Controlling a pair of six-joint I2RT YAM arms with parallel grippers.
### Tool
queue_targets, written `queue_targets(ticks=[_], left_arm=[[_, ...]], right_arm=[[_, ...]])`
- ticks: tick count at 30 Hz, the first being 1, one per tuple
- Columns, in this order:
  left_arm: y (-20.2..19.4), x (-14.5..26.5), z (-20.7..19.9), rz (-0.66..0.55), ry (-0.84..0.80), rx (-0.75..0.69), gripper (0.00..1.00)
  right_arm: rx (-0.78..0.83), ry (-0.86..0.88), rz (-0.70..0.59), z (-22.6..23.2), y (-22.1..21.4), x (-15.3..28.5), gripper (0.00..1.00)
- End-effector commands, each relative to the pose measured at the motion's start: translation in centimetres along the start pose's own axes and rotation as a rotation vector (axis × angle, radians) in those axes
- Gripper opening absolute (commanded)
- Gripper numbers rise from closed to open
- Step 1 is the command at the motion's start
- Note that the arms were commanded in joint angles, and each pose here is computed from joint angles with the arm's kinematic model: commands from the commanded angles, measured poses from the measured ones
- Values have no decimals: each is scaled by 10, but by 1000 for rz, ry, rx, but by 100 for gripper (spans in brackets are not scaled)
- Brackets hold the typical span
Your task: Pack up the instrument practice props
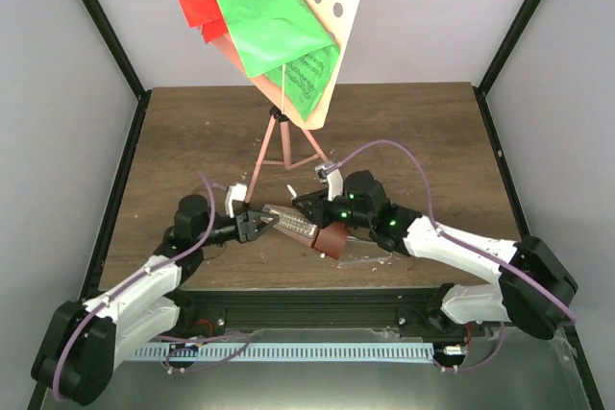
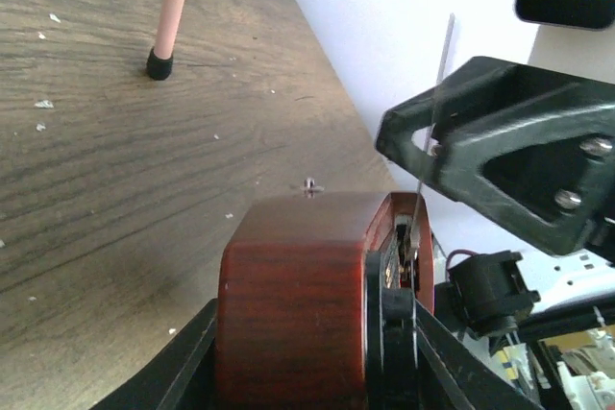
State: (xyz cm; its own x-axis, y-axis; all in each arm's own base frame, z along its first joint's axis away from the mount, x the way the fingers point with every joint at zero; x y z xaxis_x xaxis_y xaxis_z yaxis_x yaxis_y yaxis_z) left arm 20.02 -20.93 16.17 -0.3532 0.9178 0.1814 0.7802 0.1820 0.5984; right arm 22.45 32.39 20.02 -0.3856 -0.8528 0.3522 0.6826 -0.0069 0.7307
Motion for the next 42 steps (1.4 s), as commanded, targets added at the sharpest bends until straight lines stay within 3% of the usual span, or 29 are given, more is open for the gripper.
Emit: queue_targets(ticks=[1, 3, 5, 6, 12, 21, 26, 29, 33, 36, 42], left_arm=[[22, -7, -20, 37, 4, -81, 8], [33, -8, -22, 45, 49, -101, 2], [42, -8, -24, 60, 88, -121, 0], [46, -8, -26, 70, 105, -133, 0], [69, -4, -42, 140, 181, -246, 0], [78, -12, -34, 235, 367, -630, 0], [78, -23, -37, 224, 429, -853, 0], [70, -31, -44, 236, 430, -961, 0], [54, -39, -41, 268, 411, -999, 0], [47, -44, -38, 294, 402, -994, 0], [38, -51, -34, 329, 381, -967, 14]], right_arm=[[56, 58, -101, 23, 27, 11, 40], [67, -11, -120, 15, 32, 18, 79], [85, -62, -147, 12, 39, 31, 98], [94, -89, -153, 10, 40, 38, 100], [59, -200, -218, -3, 38, 81, 100], [-25, -320, -136, -45, -15, 93, 100], [-94, -420, -167, -65, -23, 103, 100], [-89, -391, -171, -66, -29, 102, 100], [-97, -338, -131, -64, -41, 93, 100], [-175, -403, -109, -78, -52, 90, 100], [-214, -390, -104, -83, -60, 83, 100]])
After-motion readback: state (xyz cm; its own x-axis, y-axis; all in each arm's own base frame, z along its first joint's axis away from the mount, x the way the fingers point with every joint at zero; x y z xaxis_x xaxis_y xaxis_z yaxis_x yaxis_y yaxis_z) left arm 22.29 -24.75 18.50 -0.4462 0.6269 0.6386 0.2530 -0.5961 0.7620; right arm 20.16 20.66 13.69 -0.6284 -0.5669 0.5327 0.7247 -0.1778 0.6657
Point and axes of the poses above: each gripper's point midway between its finger pads, its own x axis back along the fingers, its own z axis along the line the jaws close on, y = z × x, the point moved 1 cm from there along x, back along the fingers, and after that the axes turned 1 degree about -x, right-handed, at the moved point
